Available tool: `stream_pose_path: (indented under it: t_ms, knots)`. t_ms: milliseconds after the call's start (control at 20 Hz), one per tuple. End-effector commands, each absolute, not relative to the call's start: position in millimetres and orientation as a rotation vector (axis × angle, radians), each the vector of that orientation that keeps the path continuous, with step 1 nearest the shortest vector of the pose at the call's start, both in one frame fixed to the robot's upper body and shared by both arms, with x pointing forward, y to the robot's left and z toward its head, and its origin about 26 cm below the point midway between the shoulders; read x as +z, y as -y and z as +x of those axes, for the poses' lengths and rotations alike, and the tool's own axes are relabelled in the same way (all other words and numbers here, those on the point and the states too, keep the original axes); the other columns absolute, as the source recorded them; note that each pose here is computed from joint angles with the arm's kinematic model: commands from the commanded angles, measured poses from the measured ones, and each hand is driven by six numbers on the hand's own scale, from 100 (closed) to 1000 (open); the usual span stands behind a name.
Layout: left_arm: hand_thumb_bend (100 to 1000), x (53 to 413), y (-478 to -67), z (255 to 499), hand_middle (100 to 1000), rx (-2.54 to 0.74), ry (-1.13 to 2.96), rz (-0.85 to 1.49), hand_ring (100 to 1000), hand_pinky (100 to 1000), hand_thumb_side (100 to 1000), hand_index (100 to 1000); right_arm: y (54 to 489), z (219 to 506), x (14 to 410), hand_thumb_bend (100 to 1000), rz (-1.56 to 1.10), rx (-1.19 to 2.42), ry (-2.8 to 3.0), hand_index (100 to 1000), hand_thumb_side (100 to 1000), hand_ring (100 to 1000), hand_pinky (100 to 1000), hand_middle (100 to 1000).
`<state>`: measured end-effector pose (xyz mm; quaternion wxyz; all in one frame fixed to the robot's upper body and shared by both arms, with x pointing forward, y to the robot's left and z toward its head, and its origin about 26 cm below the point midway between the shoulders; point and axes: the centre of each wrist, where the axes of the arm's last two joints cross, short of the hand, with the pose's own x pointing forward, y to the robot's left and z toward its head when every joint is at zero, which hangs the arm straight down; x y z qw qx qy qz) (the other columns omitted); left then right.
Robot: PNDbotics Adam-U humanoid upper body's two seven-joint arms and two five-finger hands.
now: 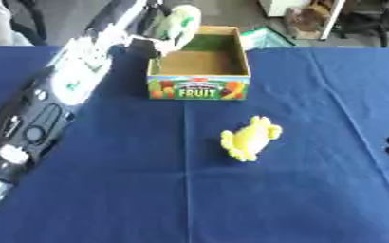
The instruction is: Pick up objects on the table and place them in the box.
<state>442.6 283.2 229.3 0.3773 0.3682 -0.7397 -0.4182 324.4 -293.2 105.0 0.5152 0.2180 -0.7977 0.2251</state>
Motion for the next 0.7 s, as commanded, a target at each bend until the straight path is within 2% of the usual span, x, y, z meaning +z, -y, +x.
stream_pose_path:
  t_ms: [50, 200, 350, 400, 500, 550, 600, 700]
  knots:
    - [100, 234, -292, 455, 202, -1.055, 1.867, 1.02, 238, 350, 168, 417, 290, 327, 114, 100, 0.541, 0.571, 1.94, 693, 313, 815, 823, 577]
    - [100, 226, -299, 463, 211, -1.052, 1.821, 1.053, 246, 361, 168, 427, 286, 328, 115, 100, 0.557, 0.581, 1.938, 693, 314, 815, 823, 577]
    - [108, 217, -311, 467, 313, -1.056, 1.768, 1.12, 338, 448, 152, 538, 282, 329, 117, 100, 0.572, 0.596, 1.939, 692, 313, 815, 823, 577]
    - [200, 214, -315, 468, 360, -1.05, 1.755, 1.139, 378, 482, 144, 619, 281, 329, 117, 100, 0.575, 0.602, 1.937, 692, 314, 815, 823, 577]
    - [353, 210, -319, 469, 454, -1.049, 1.74, 1.184, 460, 541, 128, 707, 280, 329, 116, 100, 0.578, 0.609, 1.932, 692, 315, 815, 823, 577]
    - [391, 208, -321, 470, 488, -1.053, 1.732, 1.209, 493, 566, 125, 732, 280, 329, 116, 100, 0.579, 0.611, 1.931, 692, 315, 815, 823, 577]
    - [477, 206, -323, 470, 546, -1.055, 1.726, 1.233, 546, 600, 126, 759, 280, 329, 116, 100, 0.579, 0.612, 1.931, 692, 314, 815, 823, 577]
    - [585, 203, -325, 470, 613, -1.052, 1.715, 1.273, 610, 642, 121, 774, 279, 330, 116, 100, 0.579, 0.614, 1.931, 692, 314, 815, 823, 577]
